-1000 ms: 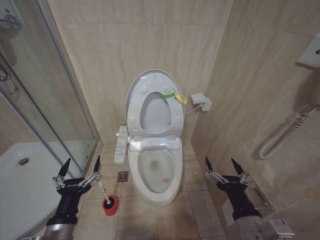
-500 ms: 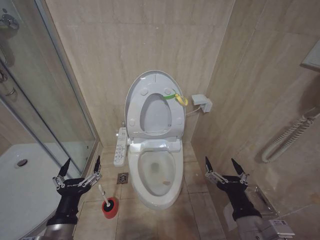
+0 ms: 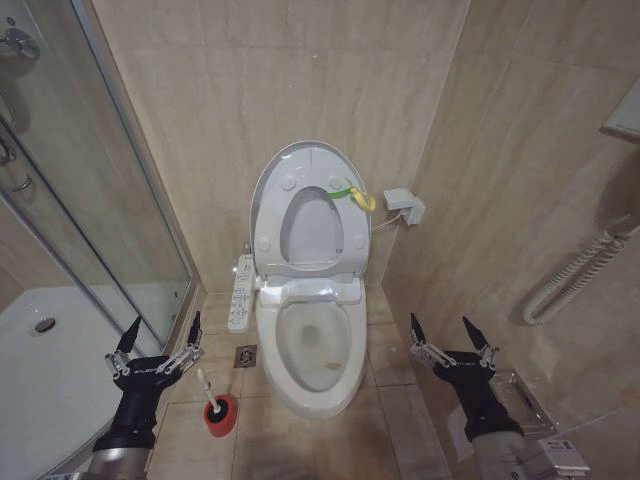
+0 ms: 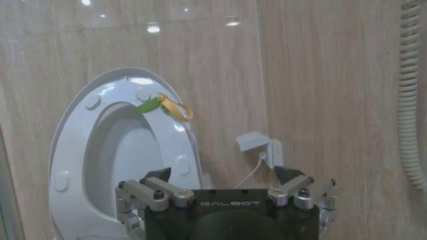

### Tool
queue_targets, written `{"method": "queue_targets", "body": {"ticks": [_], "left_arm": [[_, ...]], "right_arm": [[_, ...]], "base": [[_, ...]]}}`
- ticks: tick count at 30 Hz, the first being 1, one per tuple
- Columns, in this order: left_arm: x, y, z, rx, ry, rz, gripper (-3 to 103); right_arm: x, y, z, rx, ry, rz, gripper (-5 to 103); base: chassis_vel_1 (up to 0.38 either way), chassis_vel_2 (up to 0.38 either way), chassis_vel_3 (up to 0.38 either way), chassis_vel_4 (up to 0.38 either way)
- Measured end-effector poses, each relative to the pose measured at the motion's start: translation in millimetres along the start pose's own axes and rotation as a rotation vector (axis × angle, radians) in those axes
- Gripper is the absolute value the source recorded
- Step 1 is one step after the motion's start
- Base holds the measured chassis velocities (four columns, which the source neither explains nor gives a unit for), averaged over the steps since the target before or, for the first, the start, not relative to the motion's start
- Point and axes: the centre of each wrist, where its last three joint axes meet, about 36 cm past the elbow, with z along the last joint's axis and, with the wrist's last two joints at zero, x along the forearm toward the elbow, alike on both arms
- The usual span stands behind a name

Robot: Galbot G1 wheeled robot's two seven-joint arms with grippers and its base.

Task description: Open the toilet lid, clean the toilet bowl with a toilet brush, close the toilet lid, and flush.

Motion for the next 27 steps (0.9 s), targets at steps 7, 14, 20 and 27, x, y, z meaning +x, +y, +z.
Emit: {"method": "queue_targets", "body": {"ticks": [7, 14, 20, 27], "left_arm": [[0.0, 0.0, 0.0, 0.000, 0.000, 0.000, 100], [0.0, 0.0, 0.0, 0.000, 0.000, 0.000, 100], [0.0, 0.0, 0.0, 0.000, 0.000, 0.000, 100], [9.0, 0.8, 4.8, -0.021, 0.125, -0.061, 100]], "right_arm": [[0.0, 0.0, 0.0, 0.000, 0.000, 0.000, 100], [0.0, 0.0, 0.0, 0.000, 0.000, 0.000, 100], [0.0, 0.0, 0.0, 0.000, 0.000, 0.000, 100], [0.0, 0.0, 0.0, 0.000, 0.000, 0.000, 100]], "base": [[0.000, 0.000, 0.000, 0.000], [0.000, 0.000, 0.000, 0.000], [0.000, 0.000, 0.000, 0.000], [0.000, 0.000, 0.000, 0.000]]}}
